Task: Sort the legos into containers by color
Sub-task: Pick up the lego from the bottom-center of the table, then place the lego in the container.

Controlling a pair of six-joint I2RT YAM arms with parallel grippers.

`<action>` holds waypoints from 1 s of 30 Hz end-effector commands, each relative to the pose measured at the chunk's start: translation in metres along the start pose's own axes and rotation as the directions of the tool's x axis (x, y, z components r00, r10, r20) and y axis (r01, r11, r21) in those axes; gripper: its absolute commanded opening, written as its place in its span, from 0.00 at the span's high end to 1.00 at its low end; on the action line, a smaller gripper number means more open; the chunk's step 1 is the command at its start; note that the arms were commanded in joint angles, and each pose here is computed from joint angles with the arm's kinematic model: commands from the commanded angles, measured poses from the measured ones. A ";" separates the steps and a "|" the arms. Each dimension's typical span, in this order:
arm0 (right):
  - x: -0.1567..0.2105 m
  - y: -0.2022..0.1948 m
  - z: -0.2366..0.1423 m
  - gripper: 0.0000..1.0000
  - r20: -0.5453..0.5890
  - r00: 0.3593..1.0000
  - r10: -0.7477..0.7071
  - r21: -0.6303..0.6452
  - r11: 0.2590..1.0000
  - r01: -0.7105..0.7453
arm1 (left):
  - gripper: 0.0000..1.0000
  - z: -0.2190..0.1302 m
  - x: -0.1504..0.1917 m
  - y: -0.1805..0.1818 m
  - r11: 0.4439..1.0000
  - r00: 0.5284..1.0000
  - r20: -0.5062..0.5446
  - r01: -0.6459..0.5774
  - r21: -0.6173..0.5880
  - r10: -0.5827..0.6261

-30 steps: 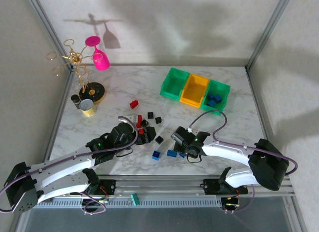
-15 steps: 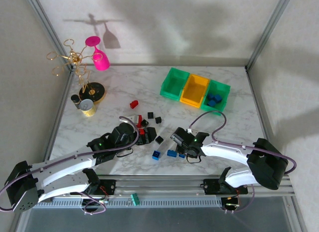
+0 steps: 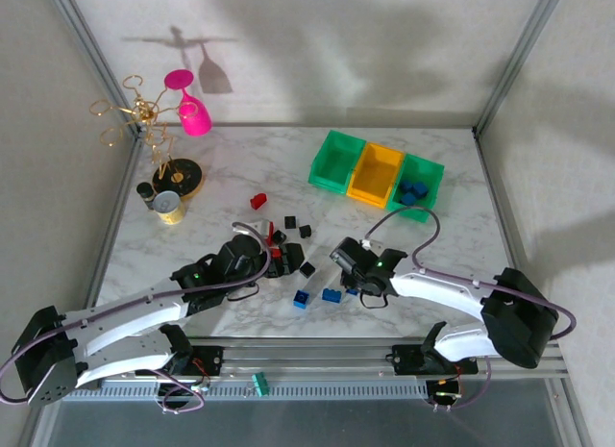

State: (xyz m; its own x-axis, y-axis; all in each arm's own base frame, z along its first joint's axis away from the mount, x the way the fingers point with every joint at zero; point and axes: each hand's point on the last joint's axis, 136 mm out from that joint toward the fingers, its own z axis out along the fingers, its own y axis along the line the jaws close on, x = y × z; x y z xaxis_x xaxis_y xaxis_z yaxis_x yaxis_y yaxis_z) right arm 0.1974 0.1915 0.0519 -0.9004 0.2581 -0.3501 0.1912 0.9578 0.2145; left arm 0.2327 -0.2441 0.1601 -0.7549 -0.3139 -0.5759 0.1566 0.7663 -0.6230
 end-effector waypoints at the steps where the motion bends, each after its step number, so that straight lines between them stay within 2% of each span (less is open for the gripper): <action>1: -0.033 -0.002 -0.018 0.67 0.091 0.996 0.002 -0.009 1.000 -0.001 | 0.00 -0.001 -0.019 -0.026 0.999 0.999 0.043 -0.005 0.052 0.002; 8: -0.109 -0.025 -0.037 0.67 0.226 0.971 0.076 -0.019 0.997 -0.073 | 0.00 0.009 -0.033 -0.039 0.999 0.997 0.075 -0.007 0.054 0.003; 17: -0.223 -0.070 -0.053 0.67 0.428 0.887 0.177 0.018 0.979 -0.204 | 0.00 0.027 -0.052 -0.057 0.999 0.992 0.124 -0.006 0.053 -0.001; 24: -0.298 -0.090 -0.031 0.67 0.471 0.865 0.172 0.079 0.969 -0.236 | 0.00 0.043 -0.061 -0.068 0.999 0.990 0.142 -0.007 0.053 0.000; 30: -0.337 -0.106 0.004 0.67 0.460 0.874 0.155 0.145 0.958 -0.246 | 0.00 0.053 -0.067 -0.073 0.999 0.989 0.150 -0.005 0.053 -0.003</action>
State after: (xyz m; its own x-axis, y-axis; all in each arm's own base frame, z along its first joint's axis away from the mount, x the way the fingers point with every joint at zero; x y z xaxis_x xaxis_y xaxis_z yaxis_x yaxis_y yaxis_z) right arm 0.4634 0.0130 0.1408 -0.5834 0.4664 -0.6649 0.4671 0.8624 0.1951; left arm 0.2954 -0.3031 0.1969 -0.6890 -0.3704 -0.6230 0.1727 0.7509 -0.6375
